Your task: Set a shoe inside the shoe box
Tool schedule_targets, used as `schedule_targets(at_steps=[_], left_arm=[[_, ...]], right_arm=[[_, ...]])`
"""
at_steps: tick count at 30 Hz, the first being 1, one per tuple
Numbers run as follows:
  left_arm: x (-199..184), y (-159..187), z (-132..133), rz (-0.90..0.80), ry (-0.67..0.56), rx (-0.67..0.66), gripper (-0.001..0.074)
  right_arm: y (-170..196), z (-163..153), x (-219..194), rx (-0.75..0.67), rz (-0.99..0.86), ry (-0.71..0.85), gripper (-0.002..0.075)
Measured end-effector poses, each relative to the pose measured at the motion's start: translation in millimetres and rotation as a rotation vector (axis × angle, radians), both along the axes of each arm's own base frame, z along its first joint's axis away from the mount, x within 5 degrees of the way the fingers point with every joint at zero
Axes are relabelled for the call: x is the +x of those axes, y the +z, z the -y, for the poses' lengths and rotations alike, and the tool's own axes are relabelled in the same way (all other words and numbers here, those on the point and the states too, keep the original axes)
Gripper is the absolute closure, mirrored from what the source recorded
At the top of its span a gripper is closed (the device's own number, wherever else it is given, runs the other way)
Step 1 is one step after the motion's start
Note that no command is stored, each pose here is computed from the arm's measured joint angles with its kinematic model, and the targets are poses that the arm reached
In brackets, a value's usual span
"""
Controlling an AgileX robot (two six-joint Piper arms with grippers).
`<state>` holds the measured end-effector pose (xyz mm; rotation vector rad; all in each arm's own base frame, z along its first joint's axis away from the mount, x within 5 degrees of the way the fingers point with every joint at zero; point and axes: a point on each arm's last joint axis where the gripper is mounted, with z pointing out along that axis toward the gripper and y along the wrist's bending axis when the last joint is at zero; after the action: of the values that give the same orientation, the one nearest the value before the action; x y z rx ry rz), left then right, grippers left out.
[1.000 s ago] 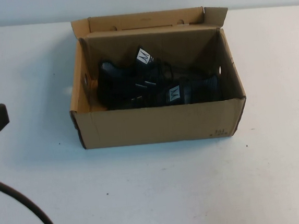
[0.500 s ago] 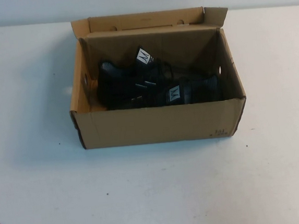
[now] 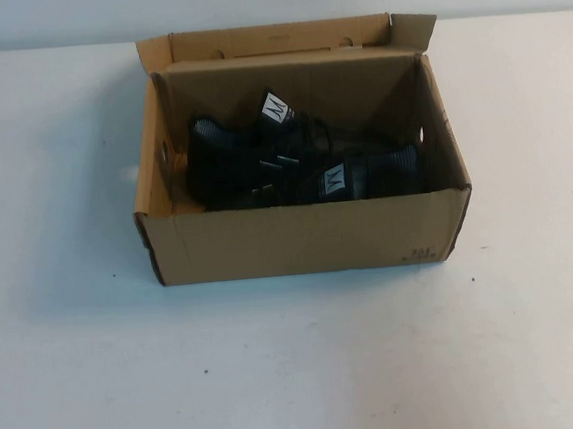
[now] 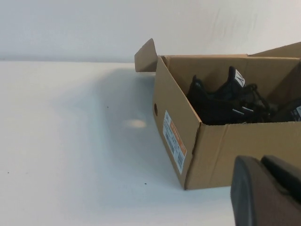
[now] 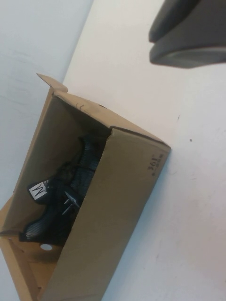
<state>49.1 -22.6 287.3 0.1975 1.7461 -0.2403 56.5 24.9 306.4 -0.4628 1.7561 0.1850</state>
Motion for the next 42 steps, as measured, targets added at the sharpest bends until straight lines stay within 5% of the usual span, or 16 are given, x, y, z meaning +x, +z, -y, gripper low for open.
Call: schedule_targets(at_steps=[18,36,42], left_arm=[[2.8,-65.1,-11.1,0.207,0.061,-0.074,0.0736],[3.1,-114.8,-13.7,-0.086,0.065,0.114,0.0736],[2.5,-116.8,-14.2,-0.118,0.078,0.083,0.0736]], right_arm=[[0.0,-0.1,0.0,0.002,-0.001,0.001,0.0742],[0.0,-0.1,0.0,0.002,-0.001,0.001,0.0742],[0.0,-0.1,0.0,0.002,-0.001,0.001,0.0742]])
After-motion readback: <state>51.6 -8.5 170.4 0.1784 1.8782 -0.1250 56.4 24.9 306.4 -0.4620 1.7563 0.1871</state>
